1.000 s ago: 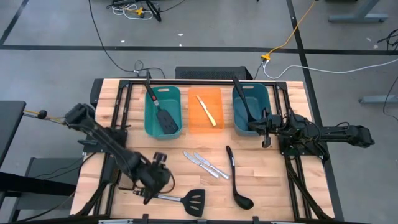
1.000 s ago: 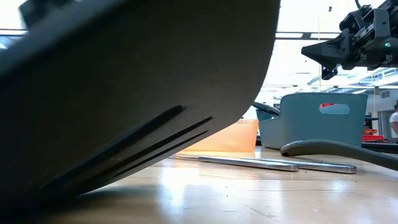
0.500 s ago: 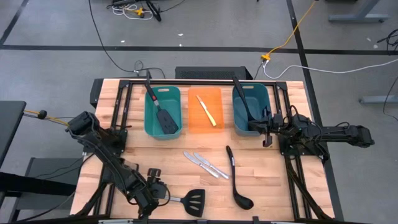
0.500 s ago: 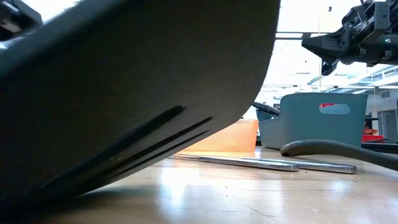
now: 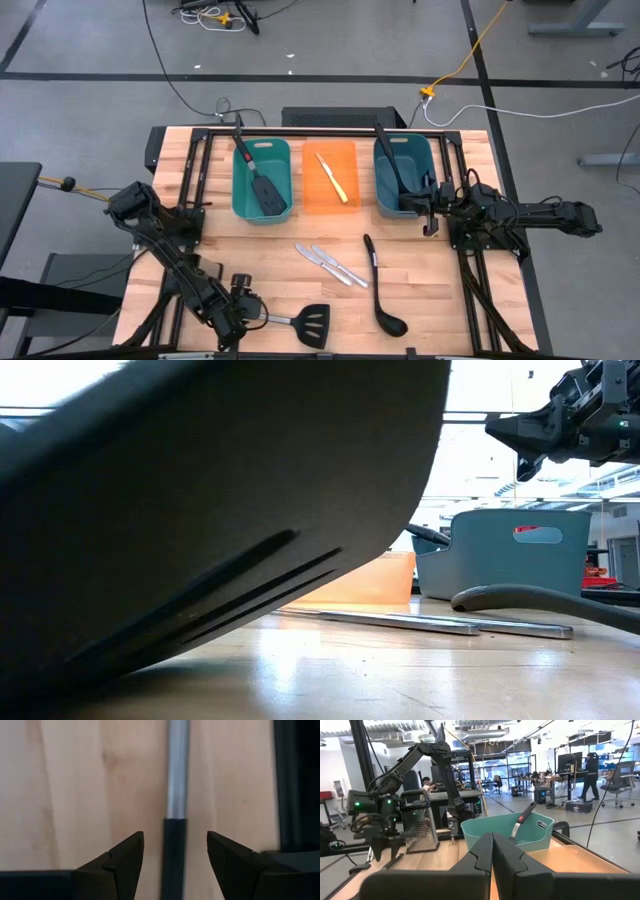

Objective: Pick & Place Kitchen Items
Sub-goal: Put the black spatula into the green bin

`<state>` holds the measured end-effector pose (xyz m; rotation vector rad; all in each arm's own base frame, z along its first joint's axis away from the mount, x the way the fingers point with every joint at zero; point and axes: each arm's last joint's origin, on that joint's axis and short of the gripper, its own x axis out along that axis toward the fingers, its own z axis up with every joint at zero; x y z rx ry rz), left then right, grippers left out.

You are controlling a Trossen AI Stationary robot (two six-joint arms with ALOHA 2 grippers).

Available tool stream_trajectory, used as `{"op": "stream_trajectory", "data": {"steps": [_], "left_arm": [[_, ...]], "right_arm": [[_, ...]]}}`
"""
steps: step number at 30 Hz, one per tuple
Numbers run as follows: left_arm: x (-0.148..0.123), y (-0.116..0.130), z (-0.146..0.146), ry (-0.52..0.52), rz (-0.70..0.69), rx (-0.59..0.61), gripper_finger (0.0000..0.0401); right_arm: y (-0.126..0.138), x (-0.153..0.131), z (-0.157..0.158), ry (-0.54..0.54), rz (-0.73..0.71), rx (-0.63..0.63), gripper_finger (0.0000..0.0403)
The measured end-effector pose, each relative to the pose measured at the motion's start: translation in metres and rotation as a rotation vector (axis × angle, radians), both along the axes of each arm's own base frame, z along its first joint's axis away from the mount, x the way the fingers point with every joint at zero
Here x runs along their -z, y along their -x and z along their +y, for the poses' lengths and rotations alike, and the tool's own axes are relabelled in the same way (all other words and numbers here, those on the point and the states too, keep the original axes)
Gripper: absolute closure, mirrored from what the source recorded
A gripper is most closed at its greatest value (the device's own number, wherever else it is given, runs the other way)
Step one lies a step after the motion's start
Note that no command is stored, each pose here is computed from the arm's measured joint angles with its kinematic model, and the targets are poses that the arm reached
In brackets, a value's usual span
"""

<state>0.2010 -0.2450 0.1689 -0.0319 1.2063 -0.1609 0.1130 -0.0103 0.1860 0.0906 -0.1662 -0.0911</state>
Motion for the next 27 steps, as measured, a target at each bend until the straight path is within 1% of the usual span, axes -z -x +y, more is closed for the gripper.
{"op": "stream_trajectory", "data": {"steps": [5,6,8,10,12,19,22,27], "left_arm": [[0.008,-0.001,-0.003,-0.029,0.006,0.026,0.0177],[0.011,-0.003,-0.003,-0.029,0.012,0.028,0.0177],[0.018,0.000,-0.003,-0.064,0.047,0.047,0.0177],[0.026,-0.002,-0.006,-0.053,0.071,0.061,0.0177],[0.030,-0.003,-0.007,-0.070,0.077,0.071,0.0177],[0.030,-0.003,-0.006,-0.077,0.067,0.074,0.0183],[0.030,-0.003,-0.006,-0.083,0.071,0.086,0.0212],[0.030,-0.002,-0.004,-0.100,0.073,0.108,0.0306]], "right_arm": [[0.000,-0.001,0.000,0.000,-0.006,0.000,0.0392],[0.000,-0.001,0.000,0.001,-0.006,0.000,0.0392],[0.000,0.000,0.000,0.001,-0.004,0.000,0.0392],[0.000,0.000,0.000,0.001,-0.005,0.000,0.0392],[0.000,0.000,0.000,0.001,-0.003,0.000,0.0392],[-0.001,0.000,0.000,0.000,0.000,0.000,0.0392],[-0.001,0.000,0.000,0.000,0.000,0.000,0.0392],[-0.001,0.000,0.000,0.000,0.000,0.000,0.0392]]}}
